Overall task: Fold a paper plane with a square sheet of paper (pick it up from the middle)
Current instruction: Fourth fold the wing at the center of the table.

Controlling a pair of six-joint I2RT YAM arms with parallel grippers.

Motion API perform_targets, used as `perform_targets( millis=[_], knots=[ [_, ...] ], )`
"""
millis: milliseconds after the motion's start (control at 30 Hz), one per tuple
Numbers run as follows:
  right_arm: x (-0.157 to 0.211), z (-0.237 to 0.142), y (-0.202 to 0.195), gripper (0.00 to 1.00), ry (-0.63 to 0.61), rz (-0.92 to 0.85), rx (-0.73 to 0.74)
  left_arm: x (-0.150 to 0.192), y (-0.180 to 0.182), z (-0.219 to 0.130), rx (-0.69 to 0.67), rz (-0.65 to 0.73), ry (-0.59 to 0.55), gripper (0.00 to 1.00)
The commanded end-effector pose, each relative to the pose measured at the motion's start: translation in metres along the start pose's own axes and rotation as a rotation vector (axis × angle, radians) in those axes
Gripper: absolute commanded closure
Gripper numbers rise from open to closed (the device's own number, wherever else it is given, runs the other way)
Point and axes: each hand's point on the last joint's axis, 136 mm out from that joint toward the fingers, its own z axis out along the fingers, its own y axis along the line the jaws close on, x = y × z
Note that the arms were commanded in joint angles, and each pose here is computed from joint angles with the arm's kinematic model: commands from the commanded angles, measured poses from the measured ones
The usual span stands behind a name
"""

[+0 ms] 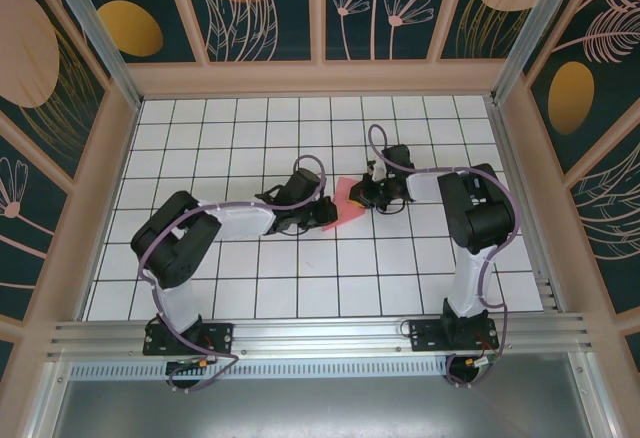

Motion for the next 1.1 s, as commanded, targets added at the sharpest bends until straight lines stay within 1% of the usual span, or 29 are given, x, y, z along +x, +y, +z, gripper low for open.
perform_targets(
  millis=[0,167,300,433,567,633,733,833,1067],
  knots=[
    [0.031,0.012,-0.105,0.95,0.038,0.157,0.353,0.01,0.01,0.006,-0.035,-0.014,0.033,0.9],
    [0.032,0.012,-0.106,0.95,0.041,0.156,0.357,0.021,0.032,0.01,-0.093,-0.023,0.045,0.91],
    [0.033,0.012,-0.106,0.95,0.046,0.156,0.36,0.028,0.043,0.011,-0.113,-0.033,0.052,0.92],
    [0.026,0.01,-0.096,0.95,0.035,0.143,0.33,0.038,0.054,0.01,-0.137,-0.055,0.068,0.95],
    [0.003,0.001,-0.056,0.95,-0.02,0.072,0.22,0.045,0.062,0.009,-0.154,-0.066,0.08,1.0],
    [-0.01,-0.007,-0.025,0.94,-0.049,0.008,0.139,0.046,0.065,0.009,-0.164,-0.073,0.083,1.0],
    [-0.015,-0.017,0.008,0.94,-0.08,-0.085,0.071,0.048,0.069,0.009,-0.178,-0.083,0.085,1.0],
    [-0.006,-0.023,0.03,0.93,-0.091,-0.156,0.023,0.049,0.073,0.009,-0.195,-0.095,0.086,1.0],
    [0.037,-0.007,0.033,0.92,0.006,-0.19,0.004,0.05,0.075,0.01,-0.208,-0.109,0.085,1.0]
  ],
)
